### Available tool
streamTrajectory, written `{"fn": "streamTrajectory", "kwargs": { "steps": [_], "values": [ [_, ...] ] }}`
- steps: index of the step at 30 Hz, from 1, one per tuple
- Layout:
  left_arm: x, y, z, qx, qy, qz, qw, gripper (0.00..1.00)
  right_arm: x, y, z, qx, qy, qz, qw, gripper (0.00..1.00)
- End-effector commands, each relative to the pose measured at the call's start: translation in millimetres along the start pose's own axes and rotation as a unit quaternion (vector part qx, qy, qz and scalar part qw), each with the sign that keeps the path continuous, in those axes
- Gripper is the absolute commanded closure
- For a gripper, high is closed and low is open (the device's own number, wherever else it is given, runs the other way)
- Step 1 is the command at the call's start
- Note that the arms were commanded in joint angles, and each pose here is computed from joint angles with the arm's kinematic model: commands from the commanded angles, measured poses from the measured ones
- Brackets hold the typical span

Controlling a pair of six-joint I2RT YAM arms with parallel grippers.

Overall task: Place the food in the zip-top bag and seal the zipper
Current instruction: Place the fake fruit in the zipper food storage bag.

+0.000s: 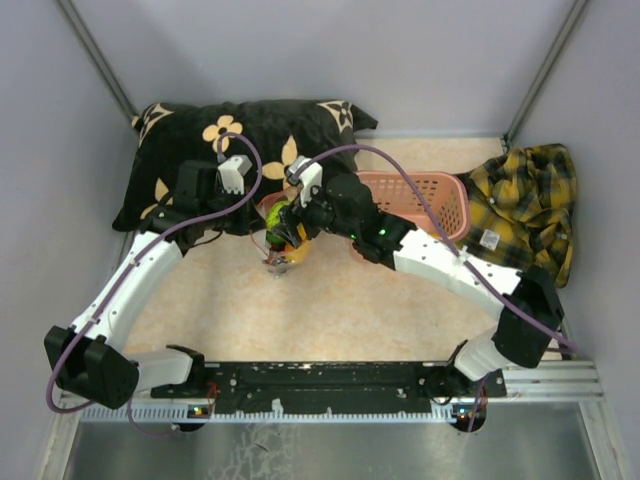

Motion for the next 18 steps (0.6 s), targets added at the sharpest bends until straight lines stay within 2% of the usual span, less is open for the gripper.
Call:
{"fn": "streamTrajectory", "kwargs": {
  "steps": [1, 4, 11, 18],
  "values": [
    [-4, 3, -3, -0.01, -0.015, 0.002, 1.0, 1.0, -12, 19, 13, -0.018, -0.029, -0.045, 0.998, 0.5],
    [-5, 3, -3, -0.01, -0.016, 0.002, 1.0, 1.0, -25, 5, 18, 0.011, -0.069, -0.064, 0.995, 0.47],
    [-6, 3, -5, -0.012, -0.019, 0.004, 1.0, 1.0, -39, -8, 30, 0.033, -0.113, -0.092, 0.989, 0.33],
    [-5, 3, -3, -0.009, -0.02, 0.002, 1.0, 1.0, -46, 0, 27, 0.022, -0.134, -0.098, 0.986, 0.26]
  ]
}}
Point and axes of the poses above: each gripper's point midway between its finger pads, its own z axis out along the fingers, its own x axis along the line the jaws close on, y = z × x, the point moved 4 cm from there along -z, back along the fingers, and after that the axes turned 15 degrees about -z, right-handed, at the moved point
